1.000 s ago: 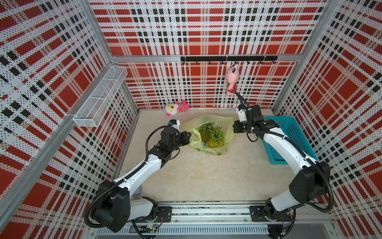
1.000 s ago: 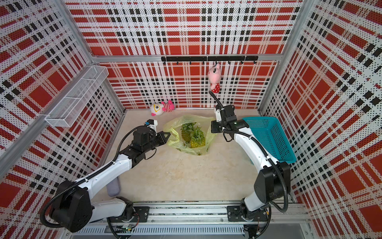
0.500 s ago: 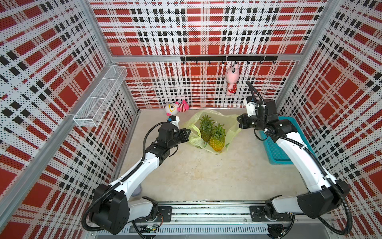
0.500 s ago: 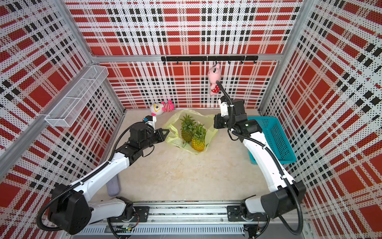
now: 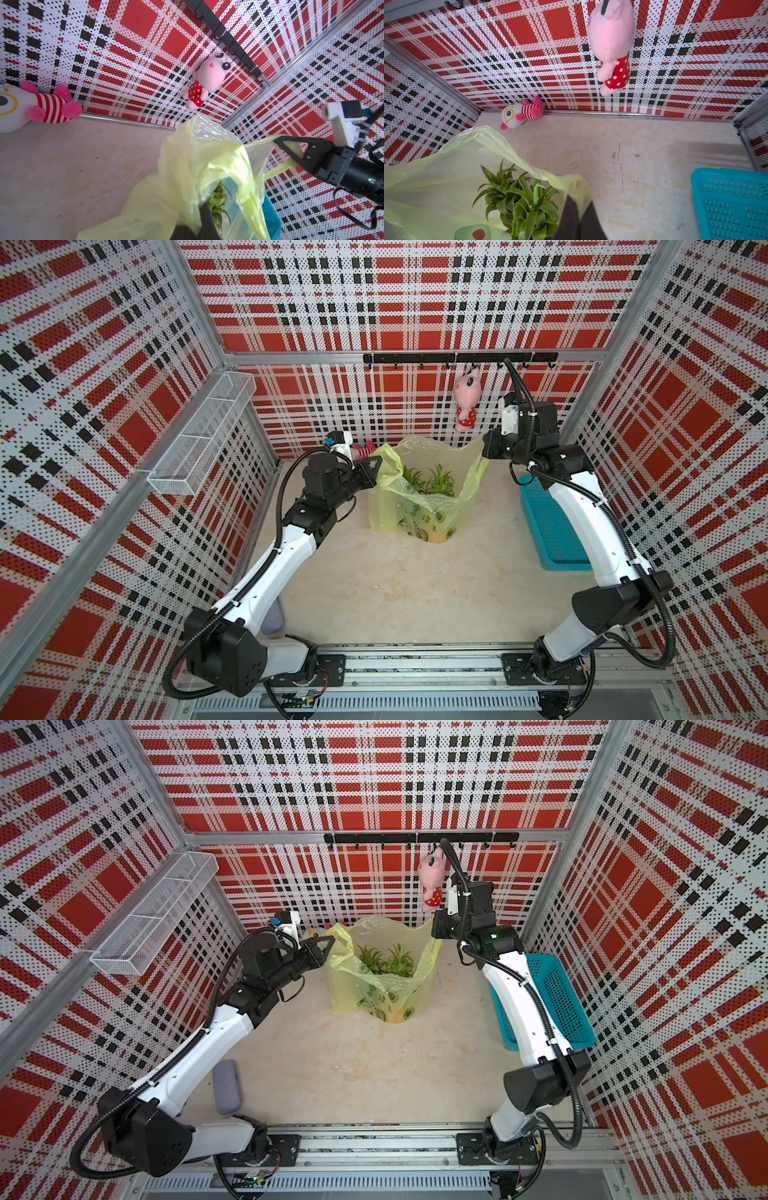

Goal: Place the pineapple into a plastic bag & tie a knot
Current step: Adjust the plastic bag at the center of the board.

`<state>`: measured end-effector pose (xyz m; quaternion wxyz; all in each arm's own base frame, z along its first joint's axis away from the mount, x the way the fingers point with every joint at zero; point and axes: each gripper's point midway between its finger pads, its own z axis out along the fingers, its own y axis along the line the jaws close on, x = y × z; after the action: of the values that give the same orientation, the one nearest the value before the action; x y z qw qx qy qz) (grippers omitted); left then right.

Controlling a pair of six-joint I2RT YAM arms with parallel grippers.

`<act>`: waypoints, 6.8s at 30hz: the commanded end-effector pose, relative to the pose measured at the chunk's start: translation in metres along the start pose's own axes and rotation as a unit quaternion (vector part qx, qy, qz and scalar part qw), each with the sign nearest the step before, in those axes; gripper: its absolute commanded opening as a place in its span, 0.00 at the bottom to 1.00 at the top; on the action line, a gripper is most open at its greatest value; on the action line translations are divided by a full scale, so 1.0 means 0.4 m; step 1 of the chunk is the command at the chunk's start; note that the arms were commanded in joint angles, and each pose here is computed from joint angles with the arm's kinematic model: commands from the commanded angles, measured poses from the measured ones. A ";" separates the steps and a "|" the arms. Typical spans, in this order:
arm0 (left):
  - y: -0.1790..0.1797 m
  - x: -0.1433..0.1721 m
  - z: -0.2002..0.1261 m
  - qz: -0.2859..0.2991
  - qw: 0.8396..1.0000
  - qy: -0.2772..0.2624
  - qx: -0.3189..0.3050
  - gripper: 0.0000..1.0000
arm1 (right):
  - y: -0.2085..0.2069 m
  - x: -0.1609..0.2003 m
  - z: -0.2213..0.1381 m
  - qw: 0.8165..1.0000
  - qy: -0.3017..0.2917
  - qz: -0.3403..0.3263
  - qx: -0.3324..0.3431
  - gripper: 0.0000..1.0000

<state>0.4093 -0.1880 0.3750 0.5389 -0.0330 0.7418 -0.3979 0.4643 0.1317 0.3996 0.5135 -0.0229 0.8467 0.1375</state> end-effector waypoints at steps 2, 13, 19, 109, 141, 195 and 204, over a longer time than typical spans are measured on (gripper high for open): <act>-0.014 -0.085 0.027 0.017 0.999 -0.043 0.019 0.00 | -0.030 -0.105 0.019 0.998 -0.061 0.008 0.016 0.00; 0.083 0.074 0.021 0.009 0.999 0.044 -0.017 0.00 | 0.021 0.082 0.021 0.999 0.020 0.011 -0.046 0.00; 0.176 0.212 0.006 0.011 0.991 0.117 -0.057 0.00 | 0.035 0.232 0.021 0.996 0.077 0.014 -0.049 0.00; -0.082 -0.233 -0.153 0.111 0.985 -0.106 -0.073 0.00 | 0.139 -0.021 -0.114 0.994 -0.032 -0.013 -0.102 0.00; -0.018 -0.080 -0.039 0.096 0.993 -0.033 -0.062 0.00 | 0.093 0.111 0.037 0.999 0.035 -0.014 -0.038 0.00; 0.076 0.109 -0.057 0.068 0.997 0.025 -0.038 0.00 | 0.069 0.180 -0.012 0.996 0.037 0.020 -0.079 0.61; 0.072 0.115 -0.065 0.066 0.997 0.023 -0.033 0.00 | 0.084 0.237 -0.102 0.983 0.027 0.092 -0.155 0.70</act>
<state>0.3843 -0.1733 0.3074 0.5296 0.0012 0.7842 -0.3233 0.3844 0.1473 0.3363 0.4708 -0.0247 0.8444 0.2545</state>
